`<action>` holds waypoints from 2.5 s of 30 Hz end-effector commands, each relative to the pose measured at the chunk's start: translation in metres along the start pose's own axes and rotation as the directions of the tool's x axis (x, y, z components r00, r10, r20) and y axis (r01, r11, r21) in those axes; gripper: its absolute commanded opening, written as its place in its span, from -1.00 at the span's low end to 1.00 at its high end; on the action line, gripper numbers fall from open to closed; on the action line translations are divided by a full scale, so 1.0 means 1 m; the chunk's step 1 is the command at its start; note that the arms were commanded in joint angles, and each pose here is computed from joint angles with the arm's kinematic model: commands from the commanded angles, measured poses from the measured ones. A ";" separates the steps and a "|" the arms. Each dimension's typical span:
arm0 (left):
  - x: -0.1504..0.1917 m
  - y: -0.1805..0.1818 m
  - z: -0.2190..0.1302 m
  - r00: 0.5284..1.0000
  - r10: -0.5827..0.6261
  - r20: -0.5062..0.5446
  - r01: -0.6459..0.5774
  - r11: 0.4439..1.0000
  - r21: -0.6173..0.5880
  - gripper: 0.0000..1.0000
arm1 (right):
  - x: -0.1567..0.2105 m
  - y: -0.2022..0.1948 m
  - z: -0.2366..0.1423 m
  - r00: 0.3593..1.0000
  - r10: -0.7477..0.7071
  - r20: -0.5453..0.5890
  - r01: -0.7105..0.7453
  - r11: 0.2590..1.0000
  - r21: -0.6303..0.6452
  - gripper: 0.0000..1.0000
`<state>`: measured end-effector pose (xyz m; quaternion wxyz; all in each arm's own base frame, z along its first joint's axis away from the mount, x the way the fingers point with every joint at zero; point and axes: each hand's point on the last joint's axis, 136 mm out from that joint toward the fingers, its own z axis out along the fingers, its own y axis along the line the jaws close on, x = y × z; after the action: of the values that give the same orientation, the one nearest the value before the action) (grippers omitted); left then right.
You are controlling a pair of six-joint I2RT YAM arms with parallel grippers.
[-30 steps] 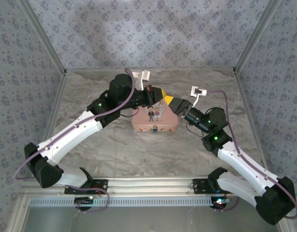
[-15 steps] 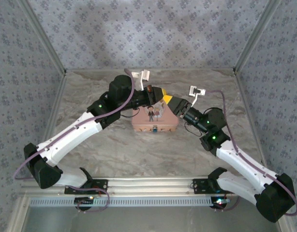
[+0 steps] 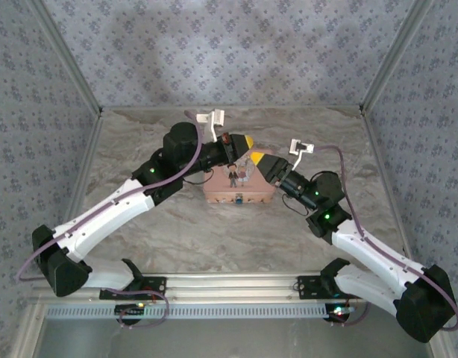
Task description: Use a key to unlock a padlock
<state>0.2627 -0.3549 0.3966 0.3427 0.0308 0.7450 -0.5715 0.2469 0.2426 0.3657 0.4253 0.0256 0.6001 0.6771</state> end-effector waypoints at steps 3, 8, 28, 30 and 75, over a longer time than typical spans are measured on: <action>-0.011 -0.025 -0.008 0.999 -0.003 0.050 -0.001 0.997 0.080 -1.00 | -0.009 0.022 0.000 0.999 -0.013 0.036 0.016 0.998 -0.069 -0.14; -0.009 -0.024 -0.006 0.999 -0.005 0.045 0.001 0.997 0.081 -1.00 | -0.011 0.032 0.003 0.999 -0.017 0.039 0.021 0.994 -0.103 -0.15; 0.003 -0.025 0.007 1.000 -0.018 0.025 0.015 0.996 0.091 -1.00 | -0.012 0.051 0.010 1.000 -0.003 0.024 0.007 0.984 -0.179 -0.38; 0.002 -0.024 0.006 0.999 -0.019 0.031 0.016 0.996 0.090 -1.00 | -0.012 0.050 0.010 1.000 0.000 0.026 0.005 0.984 -0.179 -0.44; 0.015 -0.037 -0.019 0.990 0.071 -0.125 -0.052 0.988 0.148 -0.89 | 0.000 0.054 -0.011 0.968 -0.160 -0.192 0.134 0.981 -0.141 -1.00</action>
<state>0.2273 -0.3574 0.3992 0.2918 0.1027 0.7403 -0.5969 0.2203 0.2387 0.3897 0.3993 -0.0880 0.6132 0.6758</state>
